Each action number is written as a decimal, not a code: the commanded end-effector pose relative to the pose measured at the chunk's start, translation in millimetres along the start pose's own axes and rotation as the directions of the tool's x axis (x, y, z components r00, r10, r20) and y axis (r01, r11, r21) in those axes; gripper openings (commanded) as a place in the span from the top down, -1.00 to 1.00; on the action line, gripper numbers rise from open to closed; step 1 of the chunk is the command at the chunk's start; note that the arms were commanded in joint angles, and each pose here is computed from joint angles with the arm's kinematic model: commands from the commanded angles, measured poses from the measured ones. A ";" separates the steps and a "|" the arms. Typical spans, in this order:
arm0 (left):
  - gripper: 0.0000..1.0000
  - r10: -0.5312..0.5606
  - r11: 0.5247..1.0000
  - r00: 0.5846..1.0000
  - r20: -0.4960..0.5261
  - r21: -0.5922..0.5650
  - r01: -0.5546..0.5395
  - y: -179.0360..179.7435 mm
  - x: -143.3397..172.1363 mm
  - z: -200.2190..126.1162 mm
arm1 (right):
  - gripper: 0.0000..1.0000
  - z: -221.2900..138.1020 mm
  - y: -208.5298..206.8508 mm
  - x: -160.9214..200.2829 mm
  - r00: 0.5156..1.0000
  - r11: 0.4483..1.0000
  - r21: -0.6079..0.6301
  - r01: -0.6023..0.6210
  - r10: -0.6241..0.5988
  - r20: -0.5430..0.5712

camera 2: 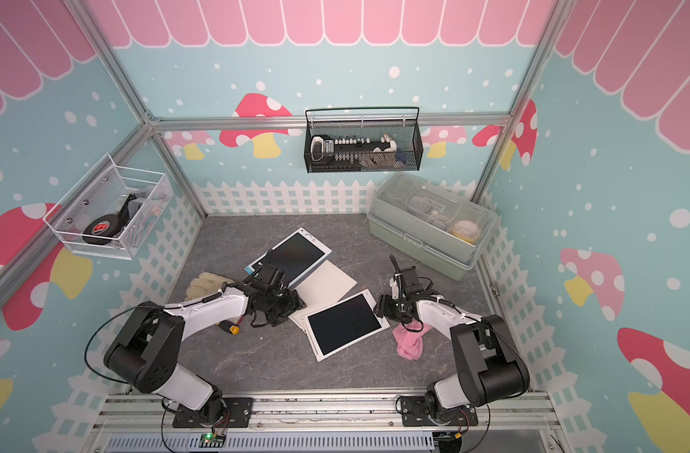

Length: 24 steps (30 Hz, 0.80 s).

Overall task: Wipe the drawing tablet
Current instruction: Move the drawing tablet to the center of the board.

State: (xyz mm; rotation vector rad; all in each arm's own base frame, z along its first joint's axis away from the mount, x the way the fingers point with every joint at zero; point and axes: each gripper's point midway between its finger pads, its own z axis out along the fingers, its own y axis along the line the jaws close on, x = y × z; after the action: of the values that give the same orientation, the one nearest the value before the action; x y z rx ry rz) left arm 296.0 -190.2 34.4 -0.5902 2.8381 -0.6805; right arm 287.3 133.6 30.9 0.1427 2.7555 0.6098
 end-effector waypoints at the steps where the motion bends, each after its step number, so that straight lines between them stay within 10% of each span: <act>1: -0.52 0.060 0.998 0.998 0.015 0.033 -0.061 -18.9 -14.3 4.1 | -0.32 11.2 -7.5 9.9 0.999 1.000 0.026 -0.003 0.004 -0.043; 24: -0.53 0.276 0.954 0.961 0.012 0.120 -0.275 -140.5 -65.7 64.8 | -0.32 5.8 -19.3 26.0 0.998 0.997 0.068 -0.031 0.035 -0.058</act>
State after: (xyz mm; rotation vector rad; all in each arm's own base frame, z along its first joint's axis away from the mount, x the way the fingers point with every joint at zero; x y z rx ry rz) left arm 417.9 -297.8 42.4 -0.2639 2.7817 -0.7875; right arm 289.9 133.6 31.1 0.1362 2.7249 0.6124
